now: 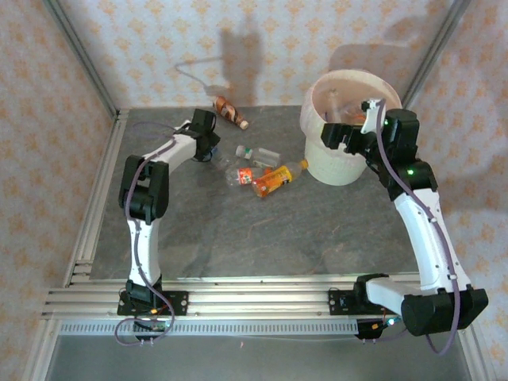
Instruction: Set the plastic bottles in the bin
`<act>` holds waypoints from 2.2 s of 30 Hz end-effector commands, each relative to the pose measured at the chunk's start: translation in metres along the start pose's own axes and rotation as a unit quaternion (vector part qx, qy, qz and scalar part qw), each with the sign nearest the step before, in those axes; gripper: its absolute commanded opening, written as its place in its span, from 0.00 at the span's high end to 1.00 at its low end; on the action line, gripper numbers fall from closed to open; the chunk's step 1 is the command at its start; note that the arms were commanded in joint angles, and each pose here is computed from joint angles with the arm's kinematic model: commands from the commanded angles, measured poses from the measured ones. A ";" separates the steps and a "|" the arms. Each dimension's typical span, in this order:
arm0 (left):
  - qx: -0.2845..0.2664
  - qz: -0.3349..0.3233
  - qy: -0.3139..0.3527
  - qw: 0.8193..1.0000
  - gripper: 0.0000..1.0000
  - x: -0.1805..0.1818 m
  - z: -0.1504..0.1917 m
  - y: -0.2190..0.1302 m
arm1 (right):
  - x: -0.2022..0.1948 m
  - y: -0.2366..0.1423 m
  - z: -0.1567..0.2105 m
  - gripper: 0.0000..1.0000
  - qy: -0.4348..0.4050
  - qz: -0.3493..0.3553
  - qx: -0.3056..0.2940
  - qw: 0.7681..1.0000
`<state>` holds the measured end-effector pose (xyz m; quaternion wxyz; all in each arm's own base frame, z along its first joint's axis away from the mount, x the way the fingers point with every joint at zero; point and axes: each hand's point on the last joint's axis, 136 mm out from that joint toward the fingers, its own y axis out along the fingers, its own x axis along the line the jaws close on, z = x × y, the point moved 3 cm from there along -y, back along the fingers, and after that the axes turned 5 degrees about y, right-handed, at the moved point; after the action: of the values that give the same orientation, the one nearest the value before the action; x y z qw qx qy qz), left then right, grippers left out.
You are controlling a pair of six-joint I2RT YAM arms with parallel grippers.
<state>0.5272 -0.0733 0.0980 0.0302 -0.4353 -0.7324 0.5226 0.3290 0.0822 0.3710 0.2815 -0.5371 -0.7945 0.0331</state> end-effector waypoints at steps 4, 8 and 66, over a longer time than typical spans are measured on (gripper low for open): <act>-0.056 0.127 0.064 0.988 0.46 -0.052 -0.024 -0.105 | 0.019 0.000 -0.009 0.01 0.006 -0.056 -0.033 0.998; -0.072 0.192 0.112 0.972 0.46 -0.082 -0.009 -0.158 | 0.028 0.005 -0.007 0.01 0.001 -0.076 -0.033 0.997; 0.041 0.538 0.235 0.808 0.46 -0.228 0.114 -0.309 | 0.127 0.071 0.038 0.32 0.043 -0.322 0.065 0.944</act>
<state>0.4426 -0.3126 0.3672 -0.0548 -0.8482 -0.3752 0.3697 0.3505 0.2143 0.3410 0.3746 -0.2759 -0.8848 -0.0272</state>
